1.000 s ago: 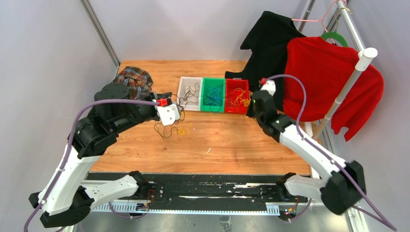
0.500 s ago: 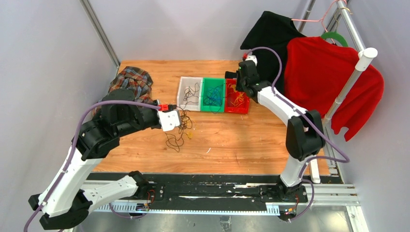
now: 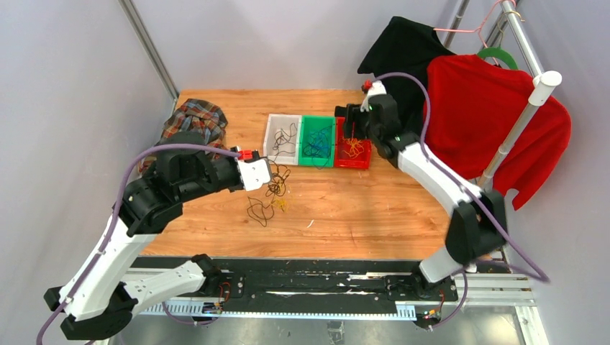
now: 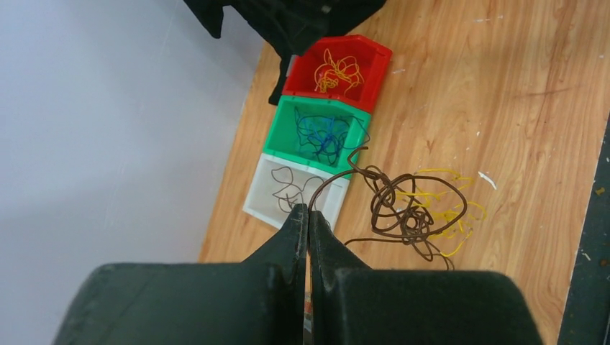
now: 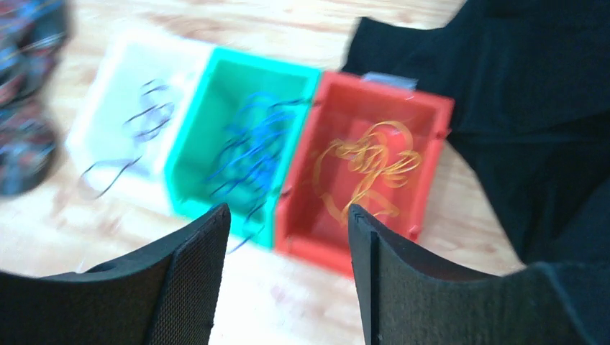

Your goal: Untangle the cables

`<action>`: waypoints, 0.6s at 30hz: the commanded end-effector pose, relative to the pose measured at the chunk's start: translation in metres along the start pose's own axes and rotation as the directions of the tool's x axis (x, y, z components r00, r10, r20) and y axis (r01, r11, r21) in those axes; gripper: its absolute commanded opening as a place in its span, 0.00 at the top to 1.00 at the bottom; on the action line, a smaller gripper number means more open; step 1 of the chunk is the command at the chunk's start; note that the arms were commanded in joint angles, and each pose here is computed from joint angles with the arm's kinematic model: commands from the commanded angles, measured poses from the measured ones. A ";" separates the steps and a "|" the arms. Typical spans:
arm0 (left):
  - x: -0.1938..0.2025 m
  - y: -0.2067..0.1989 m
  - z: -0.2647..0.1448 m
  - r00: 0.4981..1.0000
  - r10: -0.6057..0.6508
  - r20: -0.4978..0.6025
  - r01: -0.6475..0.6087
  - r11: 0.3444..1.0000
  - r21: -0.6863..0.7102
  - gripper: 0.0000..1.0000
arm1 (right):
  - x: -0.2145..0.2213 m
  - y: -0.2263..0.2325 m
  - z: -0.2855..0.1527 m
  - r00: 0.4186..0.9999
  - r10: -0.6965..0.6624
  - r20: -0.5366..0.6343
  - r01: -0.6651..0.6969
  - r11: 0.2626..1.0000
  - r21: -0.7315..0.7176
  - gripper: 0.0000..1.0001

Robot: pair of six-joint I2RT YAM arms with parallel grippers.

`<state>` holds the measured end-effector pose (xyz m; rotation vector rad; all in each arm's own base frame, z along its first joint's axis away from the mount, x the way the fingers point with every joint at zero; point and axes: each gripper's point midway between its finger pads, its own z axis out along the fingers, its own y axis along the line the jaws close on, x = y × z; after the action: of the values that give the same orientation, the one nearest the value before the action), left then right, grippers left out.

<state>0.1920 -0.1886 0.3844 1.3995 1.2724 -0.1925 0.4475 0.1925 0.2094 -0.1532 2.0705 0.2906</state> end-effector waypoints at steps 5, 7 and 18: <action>-0.009 0.013 0.007 0.997 -0.058 0.041 0.060 0.996 -0.060 0.99 | 0.035 0.134 -0.148 0.944 -0.058 0.324 0.230 0.822 -0.521 0.37; -0.009 0.013 0.007 0.998 -0.057 0.040 0.059 0.997 -0.055 1.00 | 0.042 0.152 -0.184 0.929 -0.004 0.369 0.244 0.757 -0.606 0.34; -0.016 0.015 0.007 0.996 -0.070 0.053 0.073 0.996 -0.047 0.99 | 0.052 0.205 -0.221 0.918 -0.011 0.396 0.314 0.630 -0.710 0.32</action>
<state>0.2011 -0.1971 0.3825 1.3469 1.3150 -0.2264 0.1850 0.3154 0.2748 -0.7248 1.4914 1.0096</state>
